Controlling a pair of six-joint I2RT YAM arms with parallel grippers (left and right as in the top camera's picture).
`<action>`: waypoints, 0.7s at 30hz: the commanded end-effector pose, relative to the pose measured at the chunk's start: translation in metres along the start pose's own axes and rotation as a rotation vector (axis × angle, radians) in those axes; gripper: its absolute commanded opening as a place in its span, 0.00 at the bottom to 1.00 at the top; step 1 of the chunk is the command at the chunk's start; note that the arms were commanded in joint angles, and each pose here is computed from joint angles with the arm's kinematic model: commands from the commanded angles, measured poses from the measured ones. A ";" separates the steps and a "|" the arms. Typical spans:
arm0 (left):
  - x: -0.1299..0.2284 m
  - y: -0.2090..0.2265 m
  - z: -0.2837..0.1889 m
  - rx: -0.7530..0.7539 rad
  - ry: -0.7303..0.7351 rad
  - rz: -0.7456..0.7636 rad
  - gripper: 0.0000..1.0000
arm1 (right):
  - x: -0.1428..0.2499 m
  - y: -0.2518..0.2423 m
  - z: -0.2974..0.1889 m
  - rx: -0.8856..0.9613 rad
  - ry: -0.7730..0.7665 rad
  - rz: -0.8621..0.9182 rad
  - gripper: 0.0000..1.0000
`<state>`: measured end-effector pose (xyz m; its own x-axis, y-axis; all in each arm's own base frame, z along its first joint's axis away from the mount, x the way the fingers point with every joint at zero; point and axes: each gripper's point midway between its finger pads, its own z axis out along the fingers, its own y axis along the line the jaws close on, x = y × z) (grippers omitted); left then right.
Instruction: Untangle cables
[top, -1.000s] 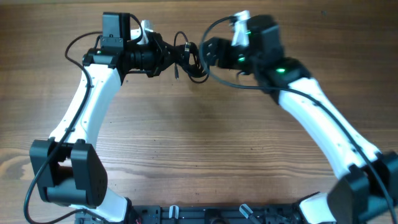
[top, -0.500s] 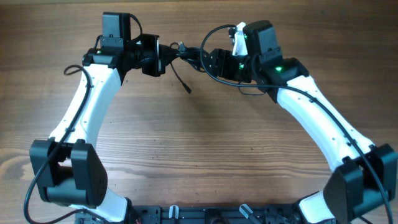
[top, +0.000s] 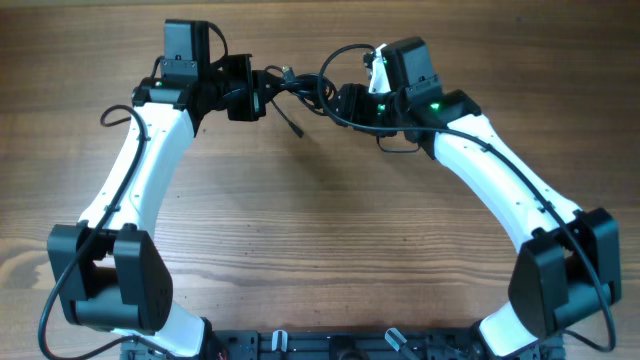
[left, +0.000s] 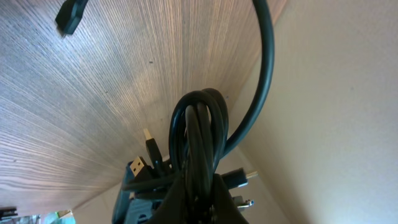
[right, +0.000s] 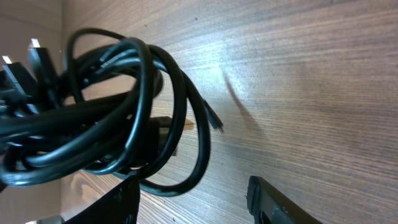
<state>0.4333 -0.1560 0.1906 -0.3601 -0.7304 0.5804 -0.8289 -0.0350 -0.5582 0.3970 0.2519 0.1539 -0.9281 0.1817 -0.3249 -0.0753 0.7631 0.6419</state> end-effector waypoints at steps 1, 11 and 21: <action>0.012 -0.007 -0.005 0.018 0.030 0.002 0.04 | 0.001 -0.007 0.016 0.004 0.018 0.031 0.56; 0.017 -0.005 -0.002 0.010 0.038 0.010 0.04 | -0.018 0.000 0.020 -0.027 -0.060 0.011 0.57; 0.039 0.004 0.008 -0.028 0.087 -0.076 0.04 | -0.031 -0.007 0.035 -0.021 -0.108 0.037 0.51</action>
<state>0.4357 -0.1588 0.1895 -0.2960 -0.7422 0.6012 -0.8469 -0.0871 -0.5245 0.4303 0.2617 0.1544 -0.8856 0.2521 -0.3901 -0.0907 0.7299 0.6775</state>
